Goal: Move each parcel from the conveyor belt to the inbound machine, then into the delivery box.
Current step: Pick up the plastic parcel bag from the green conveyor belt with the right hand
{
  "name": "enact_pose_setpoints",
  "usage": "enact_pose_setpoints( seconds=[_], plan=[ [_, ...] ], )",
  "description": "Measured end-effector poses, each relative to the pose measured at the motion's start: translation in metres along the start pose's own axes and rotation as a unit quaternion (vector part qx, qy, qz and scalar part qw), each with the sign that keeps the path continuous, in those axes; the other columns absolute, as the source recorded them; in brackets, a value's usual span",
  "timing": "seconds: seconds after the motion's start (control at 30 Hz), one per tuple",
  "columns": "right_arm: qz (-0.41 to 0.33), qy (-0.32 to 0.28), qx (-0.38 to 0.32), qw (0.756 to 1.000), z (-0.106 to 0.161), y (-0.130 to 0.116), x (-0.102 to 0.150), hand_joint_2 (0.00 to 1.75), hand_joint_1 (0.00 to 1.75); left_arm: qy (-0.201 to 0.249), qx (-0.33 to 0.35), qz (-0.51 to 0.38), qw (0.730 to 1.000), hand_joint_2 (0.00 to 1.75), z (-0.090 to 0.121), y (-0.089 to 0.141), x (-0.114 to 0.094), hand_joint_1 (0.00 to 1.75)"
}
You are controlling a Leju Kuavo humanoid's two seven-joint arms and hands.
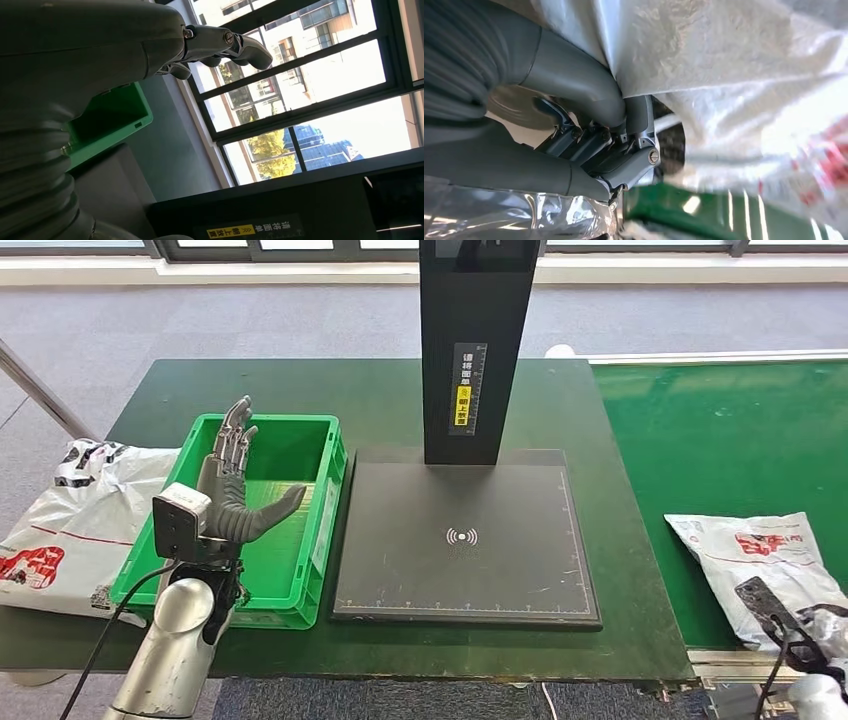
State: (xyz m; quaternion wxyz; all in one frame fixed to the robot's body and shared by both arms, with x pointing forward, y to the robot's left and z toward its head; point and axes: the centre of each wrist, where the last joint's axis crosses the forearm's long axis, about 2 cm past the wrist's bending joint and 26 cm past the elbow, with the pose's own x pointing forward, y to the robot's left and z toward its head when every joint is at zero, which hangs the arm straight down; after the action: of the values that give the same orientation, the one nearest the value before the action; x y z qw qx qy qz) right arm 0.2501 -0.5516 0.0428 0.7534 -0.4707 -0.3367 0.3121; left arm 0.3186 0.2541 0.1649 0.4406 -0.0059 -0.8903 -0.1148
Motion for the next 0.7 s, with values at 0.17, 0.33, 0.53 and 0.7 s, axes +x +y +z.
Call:
enact_pose_setpoints(
  seconds=[0.17, 0.33, 0.53, 0.7],
  plan=[
    [-0.026, -0.059, -0.109, 0.992, 0.003, -0.032, 0.023, 1.75, 1.75, 0.005, -0.002, -0.003, 1.0, 1.75, 0.007, -0.001, 0.0, 0.0],
    [-0.033, -0.094, -0.17, 0.98, 0.018, -0.052, 0.043, 1.75, 1.75, 0.006, -0.004, -0.005, 1.0, 1.75, 0.012, -0.002, 0.0, 0.0],
    [-0.033, -0.115, -0.201, 0.972, 0.028, -0.061, 0.05, 1.75, 1.75, 0.006, -0.005, -0.007, 1.0, 1.75, 0.013, -0.003, 0.0, 0.0],
    [-0.032, -0.12, -0.209, 0.97, 0.031, -0.064, 0.052, 1.75, 1.75, 0.006, -0.005, -0.007, 1.0, 1.75, 0.014, -0.003, 0.0, 0.0]
  ],
)
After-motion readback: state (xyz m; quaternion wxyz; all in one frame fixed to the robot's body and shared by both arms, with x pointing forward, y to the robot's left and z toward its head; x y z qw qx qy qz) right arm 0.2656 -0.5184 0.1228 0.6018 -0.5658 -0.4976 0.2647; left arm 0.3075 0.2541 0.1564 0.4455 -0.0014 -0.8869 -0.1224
